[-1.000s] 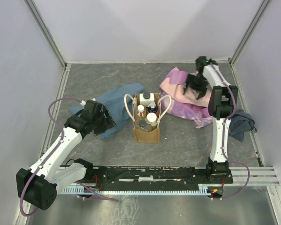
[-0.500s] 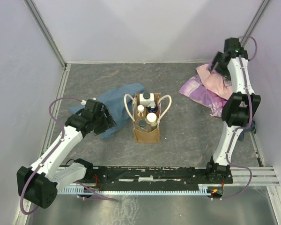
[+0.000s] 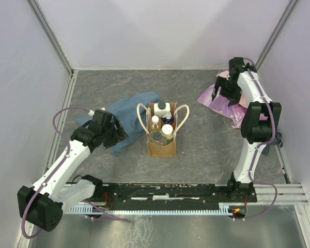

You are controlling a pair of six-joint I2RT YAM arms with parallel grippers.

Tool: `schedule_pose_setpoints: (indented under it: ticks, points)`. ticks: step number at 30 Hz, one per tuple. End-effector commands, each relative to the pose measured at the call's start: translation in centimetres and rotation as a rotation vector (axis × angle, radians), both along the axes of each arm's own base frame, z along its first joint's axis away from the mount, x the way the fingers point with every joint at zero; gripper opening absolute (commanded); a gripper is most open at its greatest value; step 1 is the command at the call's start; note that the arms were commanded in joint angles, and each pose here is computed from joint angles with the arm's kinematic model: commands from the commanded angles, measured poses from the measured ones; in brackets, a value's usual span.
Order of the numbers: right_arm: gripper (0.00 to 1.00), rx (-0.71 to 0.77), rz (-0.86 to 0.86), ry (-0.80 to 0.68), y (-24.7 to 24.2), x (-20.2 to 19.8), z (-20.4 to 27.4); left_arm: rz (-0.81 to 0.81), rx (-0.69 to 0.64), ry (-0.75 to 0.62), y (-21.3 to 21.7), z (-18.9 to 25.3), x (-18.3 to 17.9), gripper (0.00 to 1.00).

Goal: Take the personal care products out of the canvas bag

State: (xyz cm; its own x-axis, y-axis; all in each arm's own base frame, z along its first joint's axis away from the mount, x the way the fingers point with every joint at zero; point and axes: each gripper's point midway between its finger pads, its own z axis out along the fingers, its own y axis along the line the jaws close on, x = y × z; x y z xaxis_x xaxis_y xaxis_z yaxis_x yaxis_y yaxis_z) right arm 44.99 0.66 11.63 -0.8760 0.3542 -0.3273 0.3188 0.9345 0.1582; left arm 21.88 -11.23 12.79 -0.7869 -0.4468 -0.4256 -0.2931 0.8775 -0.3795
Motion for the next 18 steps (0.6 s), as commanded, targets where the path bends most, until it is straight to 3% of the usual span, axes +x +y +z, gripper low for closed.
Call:
schedule_pose_setpoints:
  ticks: [1,8,13,18]
  points:
    - [0.93,0.02,0.006,0.049,1.0,-1.4,-1.4,0.02,-0.025,-0.033,-0.3,1.0,0.4,0.75]
    - [0.96,-0.053,-0.039,0.174,-0.5,-1.5,-5.7,0.018,0.005,-0.028,-0.1,1.0,1.0,0.75]
    - [1.0,-0.083,-0.162,0.221,-4.2,0.1,-7.8,0.017,0.01,-0.021,-0.2,0.6,1.3,0.75]
    - [1.0,-0.143,-0.315,0.163,-9.8,2.5,-6.3,0.007,0.017,-0.057,-0.3,1.2,2.3,0.76]
